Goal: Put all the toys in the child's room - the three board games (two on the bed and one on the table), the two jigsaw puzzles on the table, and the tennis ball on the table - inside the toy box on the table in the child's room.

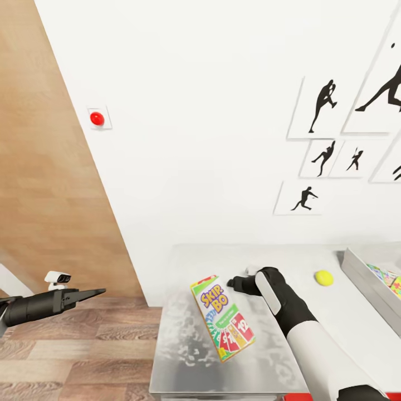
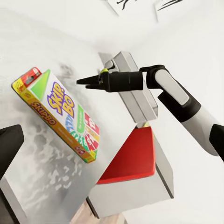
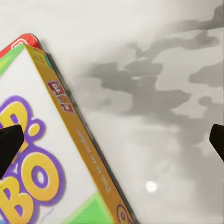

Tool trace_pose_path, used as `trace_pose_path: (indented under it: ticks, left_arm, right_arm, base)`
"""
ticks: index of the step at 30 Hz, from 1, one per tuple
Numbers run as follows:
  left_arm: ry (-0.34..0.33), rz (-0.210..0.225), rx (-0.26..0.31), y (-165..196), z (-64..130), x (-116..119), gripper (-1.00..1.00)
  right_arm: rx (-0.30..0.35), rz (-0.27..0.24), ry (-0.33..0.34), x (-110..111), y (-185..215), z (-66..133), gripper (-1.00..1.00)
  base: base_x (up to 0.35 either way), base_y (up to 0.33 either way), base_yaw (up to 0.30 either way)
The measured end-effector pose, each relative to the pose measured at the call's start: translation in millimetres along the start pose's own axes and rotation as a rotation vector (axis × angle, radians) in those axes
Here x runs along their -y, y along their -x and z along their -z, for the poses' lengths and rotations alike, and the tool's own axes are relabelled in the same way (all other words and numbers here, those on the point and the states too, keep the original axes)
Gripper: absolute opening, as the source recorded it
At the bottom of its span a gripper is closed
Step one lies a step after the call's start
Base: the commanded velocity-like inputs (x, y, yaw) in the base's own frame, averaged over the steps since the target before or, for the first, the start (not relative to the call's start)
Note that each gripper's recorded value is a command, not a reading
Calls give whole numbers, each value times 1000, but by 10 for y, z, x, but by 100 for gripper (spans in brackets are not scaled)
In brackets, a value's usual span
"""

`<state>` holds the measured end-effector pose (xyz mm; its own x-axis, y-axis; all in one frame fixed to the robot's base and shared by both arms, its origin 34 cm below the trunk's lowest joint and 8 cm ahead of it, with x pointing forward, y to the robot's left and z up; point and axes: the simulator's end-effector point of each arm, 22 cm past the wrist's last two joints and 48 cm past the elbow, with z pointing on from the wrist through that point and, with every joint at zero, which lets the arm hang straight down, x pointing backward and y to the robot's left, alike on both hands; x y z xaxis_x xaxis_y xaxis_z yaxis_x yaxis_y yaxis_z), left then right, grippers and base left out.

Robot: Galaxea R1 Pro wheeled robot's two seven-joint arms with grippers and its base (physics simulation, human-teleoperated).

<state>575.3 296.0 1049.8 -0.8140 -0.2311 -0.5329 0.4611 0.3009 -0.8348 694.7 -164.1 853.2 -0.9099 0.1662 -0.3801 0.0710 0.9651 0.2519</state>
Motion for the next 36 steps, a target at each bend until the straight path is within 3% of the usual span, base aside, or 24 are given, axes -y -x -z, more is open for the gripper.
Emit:
trace_pose_path:
  ticks: [8, 36]
  left_arm:
    - [1, 1, 1, 2, 4, -5, 100]
    - [1, 1, 1, 2, 5, -6, 100]
  right_arm:
    - [-5, 31, -2, -49, -30, -13, 100]
    - [-7, 38, -4, -53, -42, -20, 100]
  base:
    - [0, 115, 0]
    - [-11, 42, 0]
